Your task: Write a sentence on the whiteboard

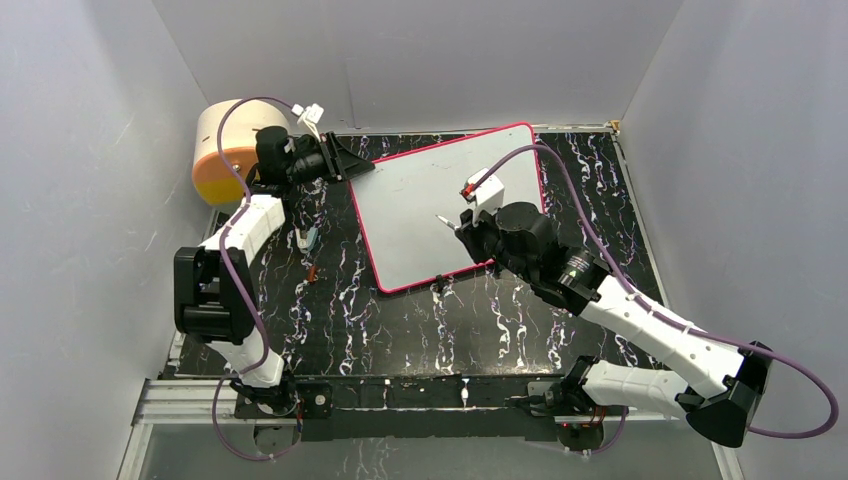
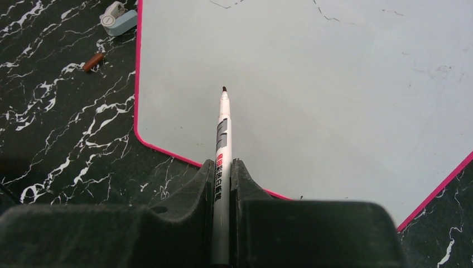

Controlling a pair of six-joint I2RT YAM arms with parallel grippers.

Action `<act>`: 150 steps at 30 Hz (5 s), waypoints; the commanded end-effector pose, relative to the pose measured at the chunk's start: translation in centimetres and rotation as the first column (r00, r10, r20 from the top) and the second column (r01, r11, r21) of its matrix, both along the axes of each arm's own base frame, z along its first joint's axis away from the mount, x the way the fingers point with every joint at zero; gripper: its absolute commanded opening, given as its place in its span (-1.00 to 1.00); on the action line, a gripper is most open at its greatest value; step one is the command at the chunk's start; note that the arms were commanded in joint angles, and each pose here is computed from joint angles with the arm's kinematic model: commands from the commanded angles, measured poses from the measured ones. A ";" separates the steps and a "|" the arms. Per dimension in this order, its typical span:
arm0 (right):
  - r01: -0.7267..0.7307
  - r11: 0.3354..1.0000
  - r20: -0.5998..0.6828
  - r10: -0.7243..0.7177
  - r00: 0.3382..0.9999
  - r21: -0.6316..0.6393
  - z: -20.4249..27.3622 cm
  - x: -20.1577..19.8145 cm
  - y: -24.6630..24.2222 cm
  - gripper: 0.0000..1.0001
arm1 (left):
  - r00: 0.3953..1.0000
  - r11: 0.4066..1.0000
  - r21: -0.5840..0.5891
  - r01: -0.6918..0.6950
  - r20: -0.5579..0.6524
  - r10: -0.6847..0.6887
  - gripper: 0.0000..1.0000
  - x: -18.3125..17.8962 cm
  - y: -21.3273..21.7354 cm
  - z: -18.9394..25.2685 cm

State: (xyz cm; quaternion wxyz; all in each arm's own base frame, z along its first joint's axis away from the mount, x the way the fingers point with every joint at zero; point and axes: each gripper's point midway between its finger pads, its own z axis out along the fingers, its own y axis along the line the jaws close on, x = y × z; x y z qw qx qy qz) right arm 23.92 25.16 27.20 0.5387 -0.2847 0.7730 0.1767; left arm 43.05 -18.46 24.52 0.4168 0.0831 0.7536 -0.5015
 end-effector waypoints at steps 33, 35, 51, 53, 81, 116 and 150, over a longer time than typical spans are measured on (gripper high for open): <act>-0.251 0.966 0.135 0.242 0.961 0.061 4.8 -0.5 4.8 -1.00 | 0.991 0.991 0.086 0.106 0.067 -0.112 -0.73 -6.8 -0.5 -0.4; -0.253 0.966 0.130 0.244 0.961 0.054 4.7 -0.4 4.9 -1.00 | 0.992 0.991 0.092 0.098 0.067 -0.104 -0.68 -6.7 -0.4 -0.5; -0.213 0.975 0.119 0.203 0.972 0.069 5.0 1.2 6.2 -1.00 | 0.997 0.995 0.086 0.058 0.041 -0.061 -0.52 -6.1 -0.2 -1.0; -0.207 0.976 0.123 0.197 0.973 0.070 5.0 1.4 6.3 -1.00 | 0.998 0.995 0.081 0.056 0.037 -0.059 -0.51 -6.0 -0.2 -1.1; -0.108 0.992 0.063 0.111 0.992 -0.058 3.4 3.1 10.6 -1.00 | 0.996 0.991 0.114 0.072 0.047 -0.078 -1.00 -6.1 -0.1 -1.8; -0.049 0.993 0.051 0.054 0.997 -0.103 2.9 2.6 14.3 -1.00 | 0.997 0.990 0.133 0.041 0.065 -0.050 -1.00 -6.4 -0.2 -0.7; -0.016 0.986 0.048 0.024 0.999 -0.164 1.4 3.3 14.4 -1.00 | 0.996 0.989 0.135 0.053 0.062 -0.062 -1.00 -6.6 -0.4 -0.8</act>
